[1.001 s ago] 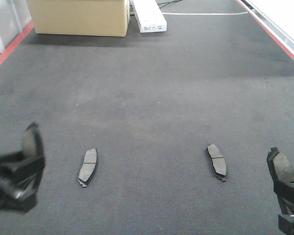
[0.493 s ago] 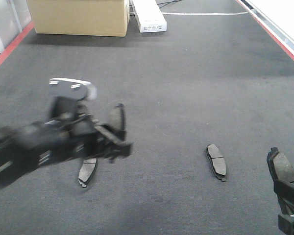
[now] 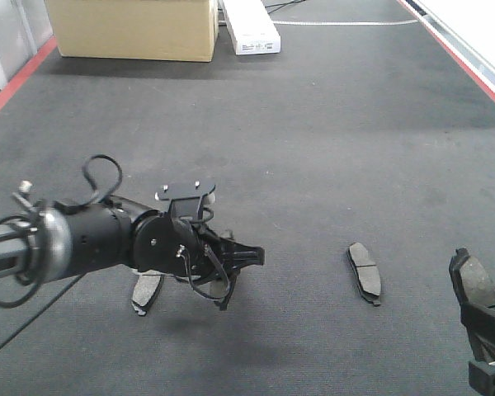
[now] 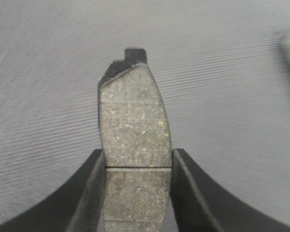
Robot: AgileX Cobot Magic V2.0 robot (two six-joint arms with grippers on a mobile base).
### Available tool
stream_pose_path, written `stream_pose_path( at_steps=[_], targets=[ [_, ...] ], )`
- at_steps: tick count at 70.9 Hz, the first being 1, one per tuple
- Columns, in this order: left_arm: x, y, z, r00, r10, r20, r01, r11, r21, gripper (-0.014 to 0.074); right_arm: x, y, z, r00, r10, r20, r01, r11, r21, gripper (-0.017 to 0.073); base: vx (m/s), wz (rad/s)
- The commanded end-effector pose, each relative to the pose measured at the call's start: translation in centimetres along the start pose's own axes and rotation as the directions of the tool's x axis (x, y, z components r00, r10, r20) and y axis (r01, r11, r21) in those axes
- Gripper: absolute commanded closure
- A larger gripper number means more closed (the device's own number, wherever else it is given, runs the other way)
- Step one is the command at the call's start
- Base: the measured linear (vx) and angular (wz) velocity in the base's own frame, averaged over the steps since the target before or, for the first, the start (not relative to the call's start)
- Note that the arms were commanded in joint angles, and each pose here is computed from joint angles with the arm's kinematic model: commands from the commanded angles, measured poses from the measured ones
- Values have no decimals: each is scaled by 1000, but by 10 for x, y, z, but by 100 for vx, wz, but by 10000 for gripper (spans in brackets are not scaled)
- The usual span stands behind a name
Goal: Move and align brake pads A on conveyor
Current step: 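Lower the left gripper's pad onto the belt beside the placed pads and open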
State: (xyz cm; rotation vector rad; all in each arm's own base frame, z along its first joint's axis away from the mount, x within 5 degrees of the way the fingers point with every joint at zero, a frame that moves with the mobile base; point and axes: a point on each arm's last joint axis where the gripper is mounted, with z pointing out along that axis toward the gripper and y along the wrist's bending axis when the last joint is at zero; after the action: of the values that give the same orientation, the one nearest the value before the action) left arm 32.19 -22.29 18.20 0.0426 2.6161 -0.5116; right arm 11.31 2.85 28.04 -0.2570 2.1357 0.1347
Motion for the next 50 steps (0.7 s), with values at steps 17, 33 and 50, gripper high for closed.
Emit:
stream_pose_path(
  at_steps=[17,33,50],
  targets=[
    [-18,-4,-2,996,-36,78,34,999,38,348,-16,0,-5,994,-7,113,7,1000,1,517,0,0],
    [-19,-4,3,994,-38,100,33,998,47,339,-16,0,-5,994,-7,113,7,1000,1,517,0,0],
    [-19,-4,3,995,-38,97,33,998,45,239,-16,0,-5,994,-7,113,7,1000,1,517,0,0]
  ],
)
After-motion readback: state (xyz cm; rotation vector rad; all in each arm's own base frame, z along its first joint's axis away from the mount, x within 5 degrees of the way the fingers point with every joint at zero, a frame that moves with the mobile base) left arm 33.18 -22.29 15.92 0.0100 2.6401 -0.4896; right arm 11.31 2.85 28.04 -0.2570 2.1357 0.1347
